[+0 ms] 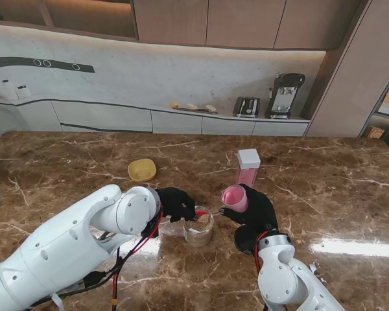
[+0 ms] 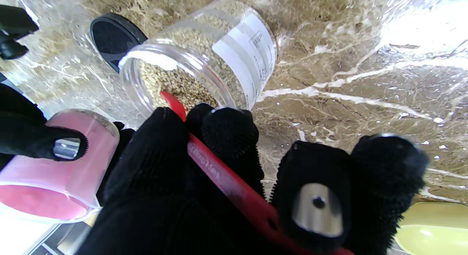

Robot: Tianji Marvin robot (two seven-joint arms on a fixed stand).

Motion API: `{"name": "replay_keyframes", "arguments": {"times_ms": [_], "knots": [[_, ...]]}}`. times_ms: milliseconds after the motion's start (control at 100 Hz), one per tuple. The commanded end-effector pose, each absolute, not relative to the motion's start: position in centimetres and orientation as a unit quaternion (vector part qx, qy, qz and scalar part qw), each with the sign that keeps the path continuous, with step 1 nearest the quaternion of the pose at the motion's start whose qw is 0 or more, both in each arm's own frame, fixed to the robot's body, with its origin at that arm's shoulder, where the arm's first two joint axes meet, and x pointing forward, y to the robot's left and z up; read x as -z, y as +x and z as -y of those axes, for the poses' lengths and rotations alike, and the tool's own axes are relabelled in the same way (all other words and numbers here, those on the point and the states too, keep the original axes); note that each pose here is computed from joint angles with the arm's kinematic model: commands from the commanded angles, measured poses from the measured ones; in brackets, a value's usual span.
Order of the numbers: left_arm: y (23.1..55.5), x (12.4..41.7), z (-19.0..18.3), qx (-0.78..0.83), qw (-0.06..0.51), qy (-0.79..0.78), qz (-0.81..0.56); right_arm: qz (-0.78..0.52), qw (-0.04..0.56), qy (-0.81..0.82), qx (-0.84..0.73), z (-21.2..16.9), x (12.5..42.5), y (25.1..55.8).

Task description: Measure grain into the airtight container

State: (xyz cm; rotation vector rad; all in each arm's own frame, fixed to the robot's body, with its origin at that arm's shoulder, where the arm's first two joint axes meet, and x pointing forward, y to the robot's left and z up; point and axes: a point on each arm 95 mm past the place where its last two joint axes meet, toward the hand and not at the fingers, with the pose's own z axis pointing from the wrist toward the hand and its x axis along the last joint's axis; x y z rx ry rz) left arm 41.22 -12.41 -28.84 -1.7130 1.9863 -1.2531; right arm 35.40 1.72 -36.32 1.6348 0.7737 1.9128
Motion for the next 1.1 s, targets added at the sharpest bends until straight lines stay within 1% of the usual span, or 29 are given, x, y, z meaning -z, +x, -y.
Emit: {"name": "replay_keyframes", "arguments": {"times_ms": [0,630,1090], "knots": [[41.0,29.0,12.4,0.429,0.114,-0.585,-0.679,-0.290,0.247,0.608,-0.697,-1.8,36.8,35.2],[40.0,29.0,10.9,0.454,0.114,-0.595,-0.653,-0.298,0.249,0.607,-0.694,-2.0,36.5,35.3],[39.3,27.6,10.0,0.493,0.100,-0.625,-0.597,-0.301,0.251,0.610,-0.689,-2.3,36.4,35.4]]}}
